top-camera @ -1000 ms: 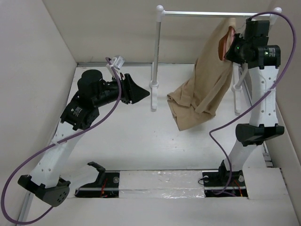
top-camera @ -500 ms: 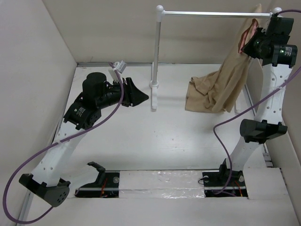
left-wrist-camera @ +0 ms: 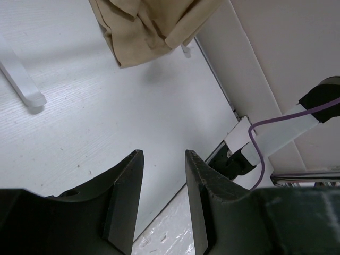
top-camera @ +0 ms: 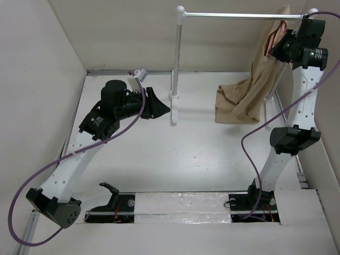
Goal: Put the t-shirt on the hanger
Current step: Place the hanger at the clothesline.
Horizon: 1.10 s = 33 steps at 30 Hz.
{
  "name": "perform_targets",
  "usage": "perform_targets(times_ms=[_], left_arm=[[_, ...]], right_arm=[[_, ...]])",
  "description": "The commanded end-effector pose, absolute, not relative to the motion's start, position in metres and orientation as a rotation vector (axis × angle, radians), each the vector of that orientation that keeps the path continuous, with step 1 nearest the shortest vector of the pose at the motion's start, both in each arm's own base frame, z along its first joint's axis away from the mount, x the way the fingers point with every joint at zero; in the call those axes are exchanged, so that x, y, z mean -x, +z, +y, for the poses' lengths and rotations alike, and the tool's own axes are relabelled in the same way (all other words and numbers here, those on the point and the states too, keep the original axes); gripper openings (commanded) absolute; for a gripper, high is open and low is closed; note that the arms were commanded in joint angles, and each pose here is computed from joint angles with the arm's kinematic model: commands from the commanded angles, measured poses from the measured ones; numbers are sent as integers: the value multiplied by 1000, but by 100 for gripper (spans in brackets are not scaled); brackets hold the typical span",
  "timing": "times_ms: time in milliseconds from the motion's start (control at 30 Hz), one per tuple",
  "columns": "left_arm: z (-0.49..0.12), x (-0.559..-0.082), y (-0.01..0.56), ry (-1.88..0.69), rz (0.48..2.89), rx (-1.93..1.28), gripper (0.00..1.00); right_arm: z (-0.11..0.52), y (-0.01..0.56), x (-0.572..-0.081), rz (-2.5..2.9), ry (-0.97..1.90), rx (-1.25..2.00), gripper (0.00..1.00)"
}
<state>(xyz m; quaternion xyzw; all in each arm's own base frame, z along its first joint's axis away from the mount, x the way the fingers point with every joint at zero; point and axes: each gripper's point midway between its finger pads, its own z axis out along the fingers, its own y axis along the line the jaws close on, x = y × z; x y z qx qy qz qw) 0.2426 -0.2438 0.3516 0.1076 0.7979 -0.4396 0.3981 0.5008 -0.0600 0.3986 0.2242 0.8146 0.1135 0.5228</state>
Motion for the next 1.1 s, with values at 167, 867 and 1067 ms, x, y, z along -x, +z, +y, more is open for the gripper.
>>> perform_targets(times_ms=[167, 867, 1067], left_arm=[[-252, -251, 364, -1134, 1970, -287, 34], [-251, -257, 383, -1137, 1933, -274, 37], [-235, -262, 408, -1062, 1842, -195, 40]], right_arm=[[-74, 430, -502, 1784, 267, -512, 0], [-56, 506, -436, 1590, 313, -479, 100], [-61, 500, -395, 1429, 220, -593, 100]])
